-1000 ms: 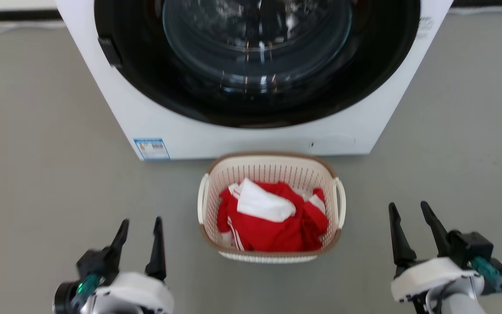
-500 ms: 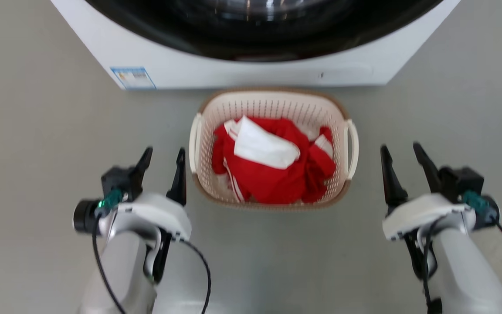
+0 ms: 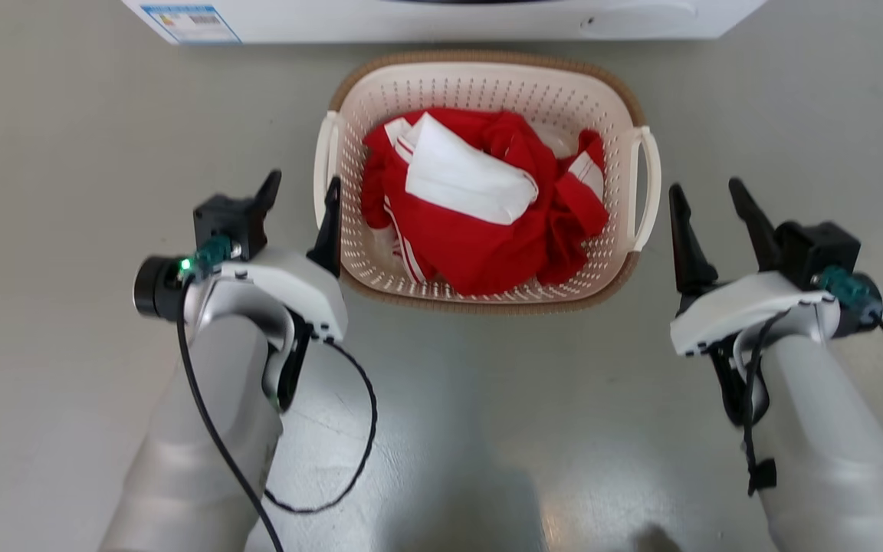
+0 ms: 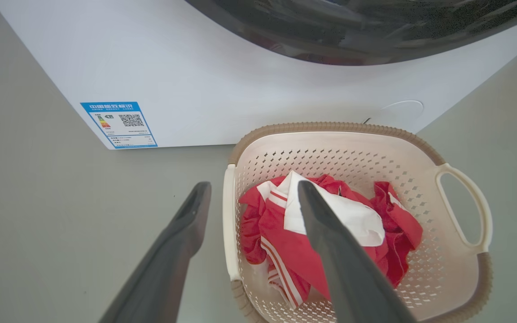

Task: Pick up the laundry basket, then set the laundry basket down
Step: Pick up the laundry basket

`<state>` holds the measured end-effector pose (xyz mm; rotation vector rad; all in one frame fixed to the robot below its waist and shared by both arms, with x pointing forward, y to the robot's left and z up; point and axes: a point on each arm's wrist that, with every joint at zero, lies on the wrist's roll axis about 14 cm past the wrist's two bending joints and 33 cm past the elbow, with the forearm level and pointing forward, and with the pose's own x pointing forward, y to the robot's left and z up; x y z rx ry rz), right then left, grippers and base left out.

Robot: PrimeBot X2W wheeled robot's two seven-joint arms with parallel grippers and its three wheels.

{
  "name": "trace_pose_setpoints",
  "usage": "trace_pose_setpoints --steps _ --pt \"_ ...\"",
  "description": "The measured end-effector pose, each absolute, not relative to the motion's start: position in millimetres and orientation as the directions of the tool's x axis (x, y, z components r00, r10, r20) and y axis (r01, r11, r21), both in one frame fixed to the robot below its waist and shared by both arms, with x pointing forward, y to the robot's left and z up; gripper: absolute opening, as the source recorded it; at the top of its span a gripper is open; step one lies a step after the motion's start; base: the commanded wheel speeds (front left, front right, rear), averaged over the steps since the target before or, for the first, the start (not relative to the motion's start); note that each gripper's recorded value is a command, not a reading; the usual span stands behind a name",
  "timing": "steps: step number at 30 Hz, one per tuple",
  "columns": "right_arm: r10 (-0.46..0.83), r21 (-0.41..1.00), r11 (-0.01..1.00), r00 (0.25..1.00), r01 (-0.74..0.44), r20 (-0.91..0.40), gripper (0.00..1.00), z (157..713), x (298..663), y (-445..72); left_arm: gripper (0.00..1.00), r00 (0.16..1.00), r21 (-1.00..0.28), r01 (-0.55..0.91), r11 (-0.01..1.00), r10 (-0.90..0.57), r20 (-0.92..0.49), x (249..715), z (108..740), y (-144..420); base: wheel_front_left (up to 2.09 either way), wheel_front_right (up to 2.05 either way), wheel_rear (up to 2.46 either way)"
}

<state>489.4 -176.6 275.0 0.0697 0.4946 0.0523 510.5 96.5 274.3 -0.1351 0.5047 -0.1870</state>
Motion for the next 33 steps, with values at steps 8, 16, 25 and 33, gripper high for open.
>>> trace_pose_setpoints --steps 8,16,25,33 --pt "0.056 0.075 0.997 0.866 -0.021 -0.497 1.00 253 501 -181 1.00 0.813 -0.171 0.154 0.973 -0.223 -0.538 520 238 90 0.00 0.00 0.00" --pt "0.033 0.067 0.998 0.849 0.003 -0.527 1.00 232 499 -190 1.00 0.796 -0.160 0.157 0.975 -0.221 -0.564 533 216 90 0.00 0.00 0.00" --pt "0.021 0.060 0.998 0.836 0.015 -0.548 1.00 207 503 -194 1.00 0.777 -0.136 0.165 0.977 -0.213 -0.593 545 187 97 0.00 0.00 0.00" --pt "0.032 0.065 0.998 0.824 0.005 -0.565 1.00 193 504 -190 1.00 0.751 -0.135 0.165 0.977 -0.213 -0.625 540 167 97 0.00 0.00 0.00"
